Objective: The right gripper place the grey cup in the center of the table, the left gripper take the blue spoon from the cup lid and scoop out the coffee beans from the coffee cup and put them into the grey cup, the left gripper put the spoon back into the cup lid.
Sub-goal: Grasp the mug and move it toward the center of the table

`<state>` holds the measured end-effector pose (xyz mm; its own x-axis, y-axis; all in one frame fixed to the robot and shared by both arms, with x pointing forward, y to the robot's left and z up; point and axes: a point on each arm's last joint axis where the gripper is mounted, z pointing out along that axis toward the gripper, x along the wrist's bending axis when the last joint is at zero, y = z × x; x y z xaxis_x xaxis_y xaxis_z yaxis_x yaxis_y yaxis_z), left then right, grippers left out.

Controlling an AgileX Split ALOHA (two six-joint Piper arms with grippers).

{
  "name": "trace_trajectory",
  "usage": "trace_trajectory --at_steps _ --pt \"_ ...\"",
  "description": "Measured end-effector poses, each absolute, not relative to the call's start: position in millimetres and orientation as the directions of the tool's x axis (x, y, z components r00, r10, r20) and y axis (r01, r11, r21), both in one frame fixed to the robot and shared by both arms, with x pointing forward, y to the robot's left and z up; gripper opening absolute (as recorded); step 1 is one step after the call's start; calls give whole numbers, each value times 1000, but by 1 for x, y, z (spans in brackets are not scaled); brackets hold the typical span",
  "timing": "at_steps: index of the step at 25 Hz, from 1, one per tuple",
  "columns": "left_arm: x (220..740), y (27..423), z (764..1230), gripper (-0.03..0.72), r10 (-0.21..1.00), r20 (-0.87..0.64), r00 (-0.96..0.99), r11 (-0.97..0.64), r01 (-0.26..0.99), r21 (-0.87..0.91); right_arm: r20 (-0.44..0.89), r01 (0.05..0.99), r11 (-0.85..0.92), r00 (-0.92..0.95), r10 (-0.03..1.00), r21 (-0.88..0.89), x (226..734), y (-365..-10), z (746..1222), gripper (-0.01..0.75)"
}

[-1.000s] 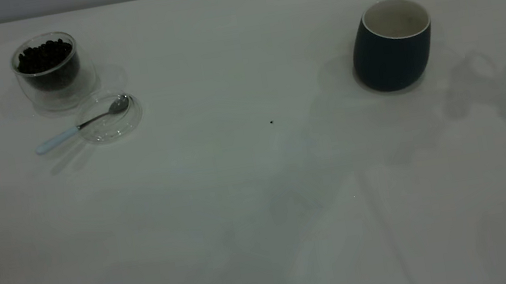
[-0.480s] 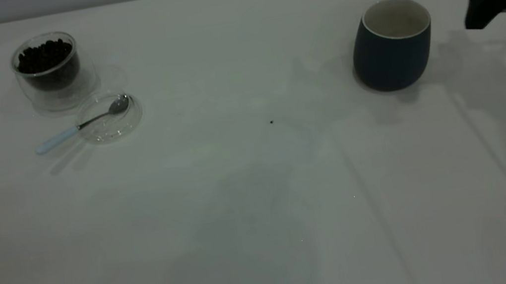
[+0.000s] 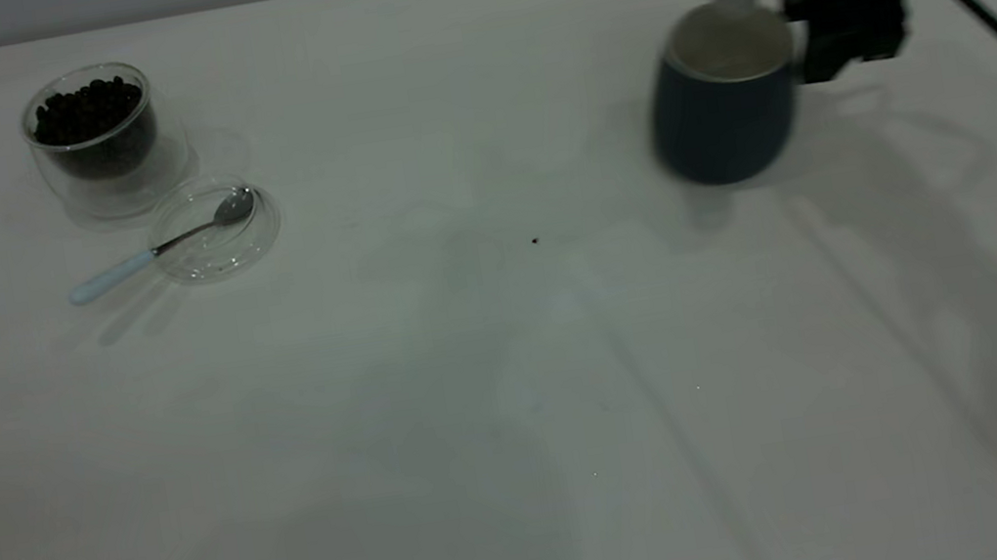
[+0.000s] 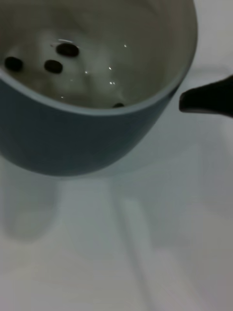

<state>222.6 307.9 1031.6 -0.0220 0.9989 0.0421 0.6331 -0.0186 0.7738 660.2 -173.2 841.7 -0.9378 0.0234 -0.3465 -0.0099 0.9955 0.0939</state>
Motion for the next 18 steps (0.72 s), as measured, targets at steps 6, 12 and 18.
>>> trace_trajectory --at_steps 6,12,18 --pt "223 308 1032 565 999 42 -22 -19 633 774 -407 -119 979 -913 -41 169 642 -105 845 459" --pt "223 308 1032 565 999 42 -22 -19 633 774 -421 -145 953 -907 -19 268 621 -54 850 459" --pt "223 308 1032 565 999 41 -23 -17 633 774 -375 -10 909 -913 161 416 620 -34 891 459"
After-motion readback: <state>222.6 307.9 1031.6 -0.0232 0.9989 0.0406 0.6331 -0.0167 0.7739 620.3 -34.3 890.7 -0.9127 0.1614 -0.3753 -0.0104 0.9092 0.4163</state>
